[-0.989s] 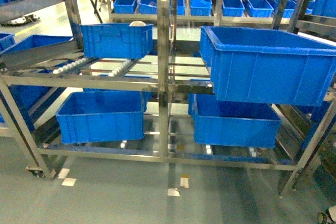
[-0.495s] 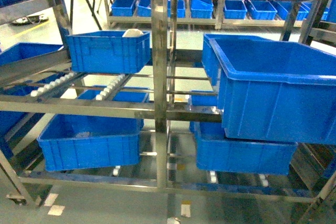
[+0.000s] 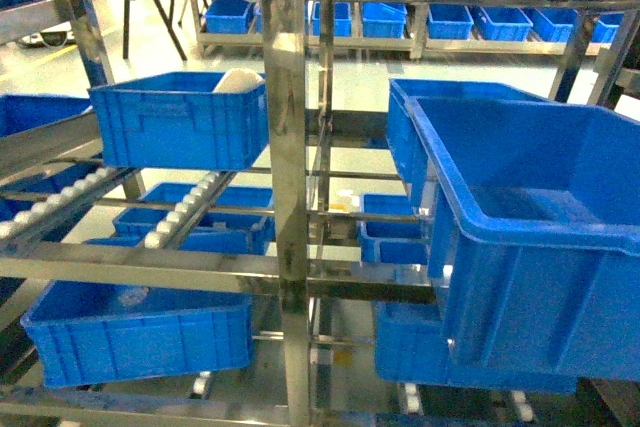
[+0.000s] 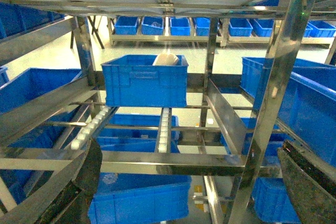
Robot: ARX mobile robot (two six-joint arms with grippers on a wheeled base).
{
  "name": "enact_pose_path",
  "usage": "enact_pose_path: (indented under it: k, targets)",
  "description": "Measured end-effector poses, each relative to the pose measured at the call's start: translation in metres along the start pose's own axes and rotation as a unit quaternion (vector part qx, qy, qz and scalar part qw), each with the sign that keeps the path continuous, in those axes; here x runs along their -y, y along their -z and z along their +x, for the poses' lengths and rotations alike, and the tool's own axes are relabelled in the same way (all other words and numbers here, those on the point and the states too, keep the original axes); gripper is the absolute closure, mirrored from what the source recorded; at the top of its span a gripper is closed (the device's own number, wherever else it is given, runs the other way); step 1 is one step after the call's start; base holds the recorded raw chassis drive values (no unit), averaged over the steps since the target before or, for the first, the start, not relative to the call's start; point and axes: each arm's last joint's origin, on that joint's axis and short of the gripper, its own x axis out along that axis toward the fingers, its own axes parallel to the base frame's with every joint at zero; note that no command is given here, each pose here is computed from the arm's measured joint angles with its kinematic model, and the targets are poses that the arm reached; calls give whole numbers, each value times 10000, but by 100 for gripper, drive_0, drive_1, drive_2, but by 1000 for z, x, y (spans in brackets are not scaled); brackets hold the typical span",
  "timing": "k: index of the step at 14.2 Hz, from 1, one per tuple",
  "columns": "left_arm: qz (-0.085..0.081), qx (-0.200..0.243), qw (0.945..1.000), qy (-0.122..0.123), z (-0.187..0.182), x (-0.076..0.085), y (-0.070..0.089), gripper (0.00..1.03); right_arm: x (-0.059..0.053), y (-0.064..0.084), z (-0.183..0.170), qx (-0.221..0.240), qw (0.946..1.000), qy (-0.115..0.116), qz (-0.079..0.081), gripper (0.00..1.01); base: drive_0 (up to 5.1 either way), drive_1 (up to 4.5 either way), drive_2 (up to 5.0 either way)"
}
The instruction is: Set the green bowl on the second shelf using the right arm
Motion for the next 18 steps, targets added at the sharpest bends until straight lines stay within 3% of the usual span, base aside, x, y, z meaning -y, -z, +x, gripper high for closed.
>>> enact_pose_path:
  k: [7, 13, 15, 18]
  targets:
    - [0, 15, 10000, 4, 0, 0, 0, 5, 0, 1, 0, -20, 10000, 3, 5, 99, 1, 433, -432]
    - [0, 8, 10000, -4, 0, 0, 0, 5, 0, 1, 0, -21, 10000, -10, 3, 99, 0, 0, 0]
    - [0, 6, 10000, -2, 0, 0, 0, 5, 0, 19, -6, -420, 9991, -89, -14, 99, 0, 0, 0]
    - [0, 8, 10000, -2, 0, 0, 0, 5, 5, 43, -9, -1136, 9935, -67, -74, 99, 0, 0, 0]
